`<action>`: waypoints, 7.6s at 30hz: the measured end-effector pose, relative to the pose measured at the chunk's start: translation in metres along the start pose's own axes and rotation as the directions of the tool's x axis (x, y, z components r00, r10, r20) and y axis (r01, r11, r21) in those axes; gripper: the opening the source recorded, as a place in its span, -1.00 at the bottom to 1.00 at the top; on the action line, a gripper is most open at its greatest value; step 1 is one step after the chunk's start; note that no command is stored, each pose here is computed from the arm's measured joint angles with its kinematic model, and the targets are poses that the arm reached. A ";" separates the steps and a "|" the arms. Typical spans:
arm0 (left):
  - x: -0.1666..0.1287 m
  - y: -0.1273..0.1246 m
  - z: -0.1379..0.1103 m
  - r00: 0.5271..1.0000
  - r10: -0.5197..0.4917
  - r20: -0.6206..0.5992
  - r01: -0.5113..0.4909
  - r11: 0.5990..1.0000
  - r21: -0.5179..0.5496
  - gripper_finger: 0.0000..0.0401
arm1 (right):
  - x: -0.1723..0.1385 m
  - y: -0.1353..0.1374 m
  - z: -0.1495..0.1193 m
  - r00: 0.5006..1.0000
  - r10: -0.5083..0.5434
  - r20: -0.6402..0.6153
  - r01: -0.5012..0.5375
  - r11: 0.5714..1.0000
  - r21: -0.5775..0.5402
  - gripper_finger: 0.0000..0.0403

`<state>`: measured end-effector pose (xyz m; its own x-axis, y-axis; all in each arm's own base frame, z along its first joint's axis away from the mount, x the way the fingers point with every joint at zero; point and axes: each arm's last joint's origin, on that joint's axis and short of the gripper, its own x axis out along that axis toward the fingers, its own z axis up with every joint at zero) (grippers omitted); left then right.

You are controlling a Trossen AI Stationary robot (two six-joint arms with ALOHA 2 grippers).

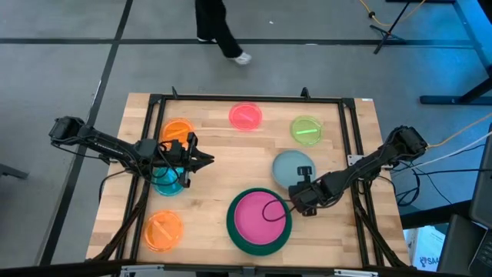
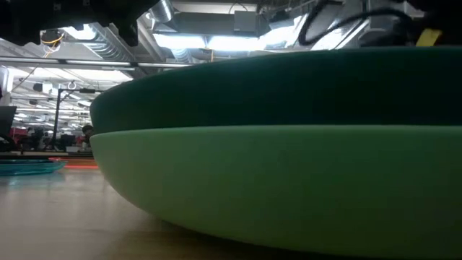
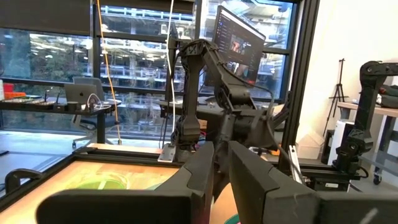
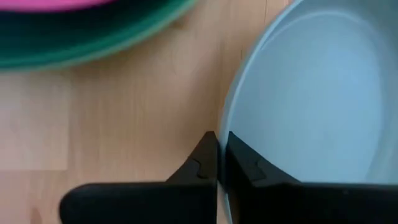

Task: Stack plastic plates
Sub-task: Stack the light blue plate on top of the pink plate, then stack the green transparent plate on top of the light blue plate

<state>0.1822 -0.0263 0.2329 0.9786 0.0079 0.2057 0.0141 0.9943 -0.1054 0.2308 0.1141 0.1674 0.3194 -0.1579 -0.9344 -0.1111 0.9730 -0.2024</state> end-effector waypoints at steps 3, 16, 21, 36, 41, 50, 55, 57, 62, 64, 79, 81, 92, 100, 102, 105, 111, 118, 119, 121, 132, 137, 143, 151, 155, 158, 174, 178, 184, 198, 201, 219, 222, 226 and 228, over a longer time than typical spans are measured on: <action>0.000 0.000 0.000 1.000 0.000 0.000 0.000 1.000 0.000 -0.79 | -0.006 0.002 0.006 1.000 0.001 0.031 0.000 1.000 -0.029 -0.99; 0.000 0.000 0.000 1.000 0.000 0.000 0.000 1.000 0.000 -0.79 | -0.040 0.040 0.032 0.951 0.104 0.292 -0.037 0.973 -0.228 -1.00; 0.000 0.000 0.000 1.000 0.000 0.001 0.000 1.000 0.000 -0.79 | -0.051 0.054 0.041 0.894 0.213 0.395 -0.086 0.945 -0.315 -1.00; 0.000 0.000 0.000 1.000 0.000 0.000 0.000 1.000 0.000 -0.79 | -0.052 0.071 0.053 0.775 0.464 0.429 -0.288 0.864 -0.413 -1.00; 0.000 0.000 0.000 1.000 0.000 0.000 0.000 1.000 0.000 -0.79 | -0.042 0.075 0.054 0.785 0.463 0.411 -0.291 0.862 -0.416 -1.00; 0.000 0.000 0.000 1.000 0.000 0.001 0.000 1.000 0.000 -0.79 | -0.039 0.074 0.055 0.806 0.401 0.435 -0.237 0.893 -0.383 -1.00; 0.000 0.000 0.000 1.000 0.000 0.001 0.000 1.000 0.000 -0.79 | -0.038 0.070 0.057 0.818 0.355 0.452 -0.214 0.918 -0.334 -0.95; 0.000 0.000 0.000 1.000 0.000 0.001 0.000 1.000 0.000 -0.79 | -0.038 0.070 0.056 0.820 0.354 0.449 -0.217 0.919 -0.329 -0.87; 0.000 0.000 0.000 1.000 0.000 0.001 0.000 1.000 0.000 -0.79 | -0.038 0.071 0.056 0.820 0.356 0.448 -0.220 0.919 -0.327 -0.61; 0.000 0.000 0.000 1.000 0.000 0.001 0.000 1.000 0.000 -0.79 | -0.038 0.071 0.056 0.820 0.356 0.448 -0.220 0.919 -0.327 -0.52; 0.000 0.000 0.000 1.000 0.000 0.001 0.000 1.000 0.000 -0.79 | -0.074 0.049 0.040 0.831 0.350 0.432 -0.240 0.927 -0.290 -0.31; 0.000 0.000 0.000 1.000 0.000 0.001 0.000 1.000 -0.003 -0.79 | -0.077 0.045 0.036 0.844 0.333 0.420 -0.224 0.931 -0.286 -0.31; 0.000 0.000 0.000 1.000 0.000 0.000 0.000 1.000 -0.031 -0.79 | -0.070 0.032 0.024 0.933 0.029 0.359 0.050 0.977 -0.208 -0.31; 0.001 0.000 -0.002 1.000 -0.008 -0.007 0.008 0.999 -0.031 -0.79 | -0.051 0.005 0.013 0.958 -0.076 0.277 0.117 0.984 -0.132 -0.31; 0.002 0.000 -0.002 1.000 -0.010 -0.008 0.009 0.999 -0.031 -0.79 | -0.043 -0.007 0.006 0.962 -0.102 0.253 0.130 0.987 -0.096 -0.31; 0.003 -0.001 -0.004 1.000 -0.009 -0.018 0.009 1.000 -0.029 -0.79 | -0.036 -0.028 -0.006 0.964 -0.139 0.225 0.149 0.988 -0.028 -0.31; 0.004 0.000 -0.005 1.000 0.001 -0.016 -0.002 1.000 -0.029 -0.79 | -0.029 -0.062 -0.027 0.958 -0.200 0.206 0.180 0.977 0.116 -0.31; 0.004 0.000 -0.005 1.000 0.014 -0.014 -0.014 1.000 -0.025 -0.79 | -0.019 -0.088 -0.045 0.928 -0.347 0.132 0.318 0.927 0.201 -0.31; 0.004 0.000 -0.005 1.000 0.019 -0.013 -0.020 1.000 -0.023 -0.79 | -0.017 -0.090 -0.048 0.929 -0.349 0.119 0.322 0.925 0.203 -0.31; 0.004 0.000 -0.005 1.000 0.024 -0.013 -0.024 0.999 -0.021 -0.79 | -0.011 -0.092 -0.052 0.929 -0.357 0.094 0.332 0.919 0.211 -0.31; 0.004 0.002 -0.005 0.999 0.036 -0.013 -0.037 0.999 -0.018 -0.79 | 0.012 -0.116 -0.070 0.919 -0.394 0.022 0.368 0.875 0.313 -0.31; 0.004 0.002 -0.005 0.999 0.036 -0.014 -0.036 0.999 -0.018 -0.79 | 0.018 -0.135 -0.073 0.943 -0.331 0.045 0.291 0.879 0.378 -0.31; 0.004 0.002 -0.005 0.999 0.036 -0.017 -0.037 0.999 -0.017 -0.79 | 0.022 -0.155 -0.074 0.946 -0.317 0.063 0.264 0.871 0.413 -0.31; 0.004 0.002 -0.005 0.999 0.037 -0.018 -0.037 0.999 -0.017 -0.79 | 0.047 -0.170 -0.075 0.959 -0.285 0.015 0.256 0.881 0.399 -0.31; 0.004 0.002 -0.006 0.999 0.037 -0.019 -0.037 0.999 -0.015 -0.79 | 0.059 -0.176 -0.076 0.949 -0.314 -0.033 0.299 0.862 0.409 -0.31; 0.004 0.002 -0.006 0.999 0.037 -0.021 -0.038 0.999 -0.014 -0.79 | 0.067 -0.181 -0.077 0.946 -0.321 -0.046 0.310 0.854 0.417 -0.31; 0.004 0.002 -0.006 0.999 0.037 -0.022 -0.038 0.999 -0.014 -0.79 | 0.071 -0.183 -0.074 0.948 -0.318 -0.015 0.300 0.878 0.372 -0.96; 0.004 0.002 -0.006 0.999 0.037 -0.022 -0.038 0.999 -0.014 -0.79 | 0.071 -0.183 -0.074 0.949 -0.317 -0.011 0.297 0.879 0.374 -0.94; 0.004 0.002 -0.006 0.999 0.041 -0.022 -0.042 0.999 -0.014 -0.79 | 0.070 -0.171 -0.065 0.946 -0.323 0.026 0.298 0.899 0.322 -0.98; 0.004 0.003 -0.006 0.998 0.061 -0.021 -0.061 0.998 -0.014 -0.79 | 0.045 -0.119 -0.009 0.938 -0.243 0.248 0.220 0.968 0.117 -1.00; 0.004 0.003 -0.006 0.998 0.061 -0.021 -0.061 0.998 -0.014 -0.79 | 0.034 -0.101 0.006 0.930 -0.207 0.302 0.199 0.978 0.058 -1.00; 0.004 0.003 -0.006 0.998 0.059 -0.020 -0.060 0.998 -0.019 -0.79 | -0.023 0.005 0.037 0.789 0.114 0.604 0.042 0.970 -0.238 -1.00; 0.004 0.003 -0.006 0.998 0.059 -0.020 -0.060 0.998 -0.019 -0.79 | -0.029 0.017 0.038 0.747 0.197 0.635 -0.005 0.957 -0.291 -1.00; 0.004 0.003 -0.006 0.998 0.059 -0.020 -0.060 0.998 -0.019 -0.79 | -0.032 0.029 0.035 0.724 0.275 0.632 -0.056 0.937 -0.344 -1.00; 0.004 0.003 -0.006 0.998 0.059 -0.020 -0.060 0.998 -0.019 -0.79 | -0.032 0.035 0.035 0.706 0.323 0.630 -0.097 0.926 -0.365 -1.00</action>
<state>0.1871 -0.0239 0.2277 0.9816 0.0648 0.1796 -0.0404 0.9898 -0.1363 0.2499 0.1595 0.2004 0.7826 0.3086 -0.5407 -0.4778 0.8545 -0.2037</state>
